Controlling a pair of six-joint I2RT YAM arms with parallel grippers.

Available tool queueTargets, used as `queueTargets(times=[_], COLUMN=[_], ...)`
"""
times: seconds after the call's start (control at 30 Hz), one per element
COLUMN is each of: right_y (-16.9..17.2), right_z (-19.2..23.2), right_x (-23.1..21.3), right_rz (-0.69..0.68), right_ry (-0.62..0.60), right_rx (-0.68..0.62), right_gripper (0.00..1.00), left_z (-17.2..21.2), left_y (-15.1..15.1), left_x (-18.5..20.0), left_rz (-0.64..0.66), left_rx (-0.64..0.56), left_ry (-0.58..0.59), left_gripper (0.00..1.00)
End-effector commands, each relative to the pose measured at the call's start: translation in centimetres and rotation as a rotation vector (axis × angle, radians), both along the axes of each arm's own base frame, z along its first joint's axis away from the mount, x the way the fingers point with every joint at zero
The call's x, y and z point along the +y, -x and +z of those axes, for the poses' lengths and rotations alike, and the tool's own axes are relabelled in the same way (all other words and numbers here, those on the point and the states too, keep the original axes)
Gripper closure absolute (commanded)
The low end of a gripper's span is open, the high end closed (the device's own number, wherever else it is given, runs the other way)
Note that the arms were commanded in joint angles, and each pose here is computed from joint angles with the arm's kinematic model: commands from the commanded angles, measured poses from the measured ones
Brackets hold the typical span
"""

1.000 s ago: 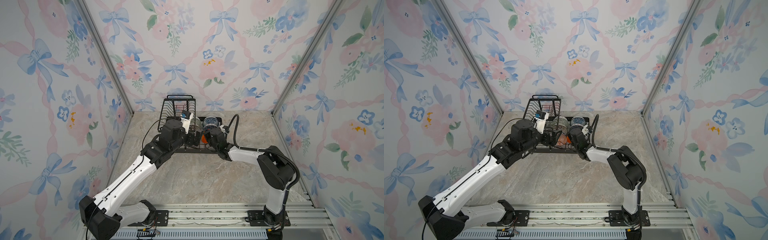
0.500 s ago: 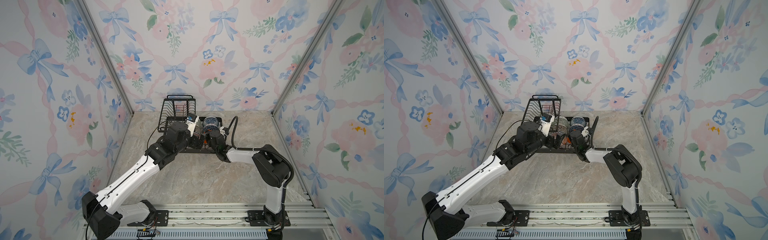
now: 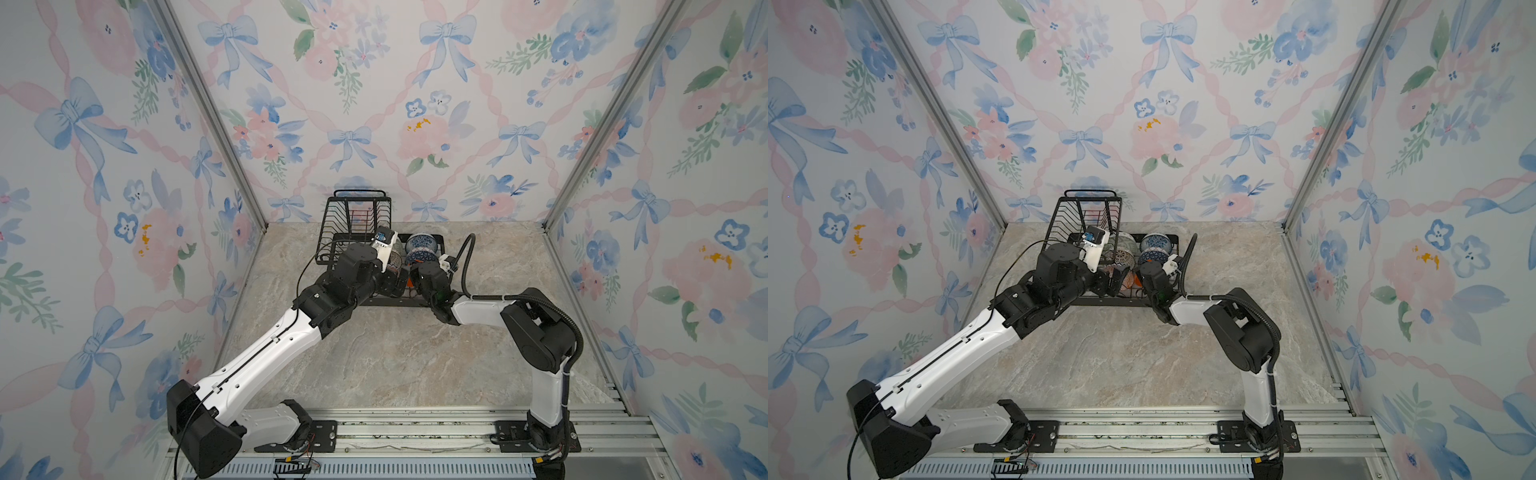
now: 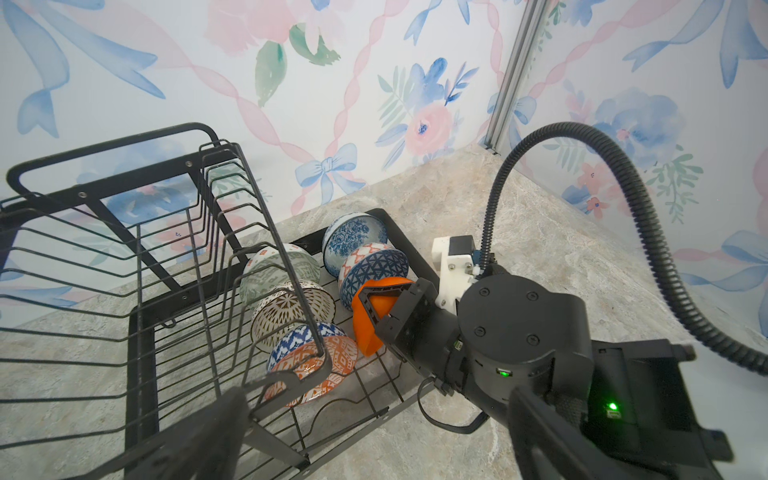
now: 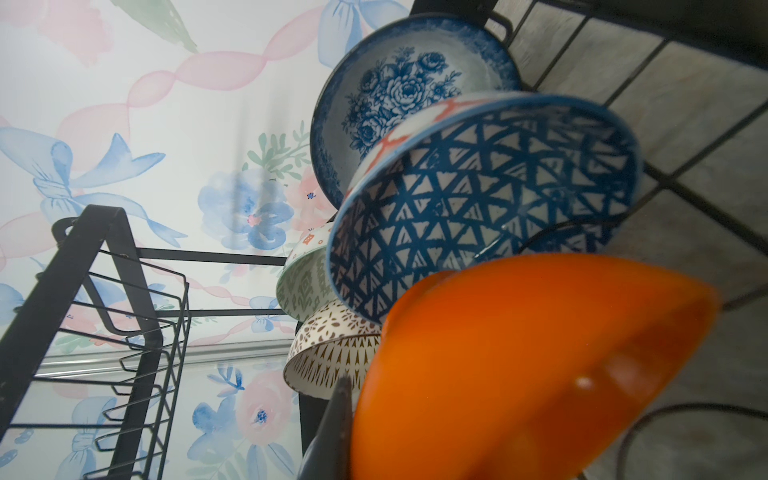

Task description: Load the bowls into the dish rack

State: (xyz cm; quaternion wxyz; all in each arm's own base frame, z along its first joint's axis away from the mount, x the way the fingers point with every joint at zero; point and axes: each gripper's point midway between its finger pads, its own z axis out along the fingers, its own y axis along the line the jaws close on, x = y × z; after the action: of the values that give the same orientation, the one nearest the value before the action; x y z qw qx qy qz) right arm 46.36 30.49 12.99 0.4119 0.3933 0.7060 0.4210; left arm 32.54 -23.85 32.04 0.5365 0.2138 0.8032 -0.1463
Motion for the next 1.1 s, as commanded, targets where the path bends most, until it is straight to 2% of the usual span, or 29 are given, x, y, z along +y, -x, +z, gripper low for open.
queueTargets(times=[0.0, 0.4, 0.7, 1.07], right_y=[0.4, 2.2, 2.3, 2.5], right_z=[-1.2, -2.5, -2.7, -2.9], right_x=[-1.1, -2.0, -1.9, -1.7], right_rz=[-0.031, -0.089, -0.094, -0.091], right_ry=[0.020, 0.066, 0.056, 0.047], right_rx=[0.047, 0.152, 0.187, 0.215], right_gripper=[1.00, 0.98, 0.87, 0.81], left_z=[-0.1, -0.4, -0.4, -0.4], left_y=[-0.1, 0.3, 0.3, 0.4], left_x=[0.0, -0.2, 0.2, 0.5], left_rz=[0.008, 0.005, 0.013, 0.026], left_rx=[-0.004, -0.006, -0.013, -0.019], left_ry=[-0.017, -0.027, -0.038, -0.044], left_gripper=[0.02, 0.02, 0.02, 0.02])
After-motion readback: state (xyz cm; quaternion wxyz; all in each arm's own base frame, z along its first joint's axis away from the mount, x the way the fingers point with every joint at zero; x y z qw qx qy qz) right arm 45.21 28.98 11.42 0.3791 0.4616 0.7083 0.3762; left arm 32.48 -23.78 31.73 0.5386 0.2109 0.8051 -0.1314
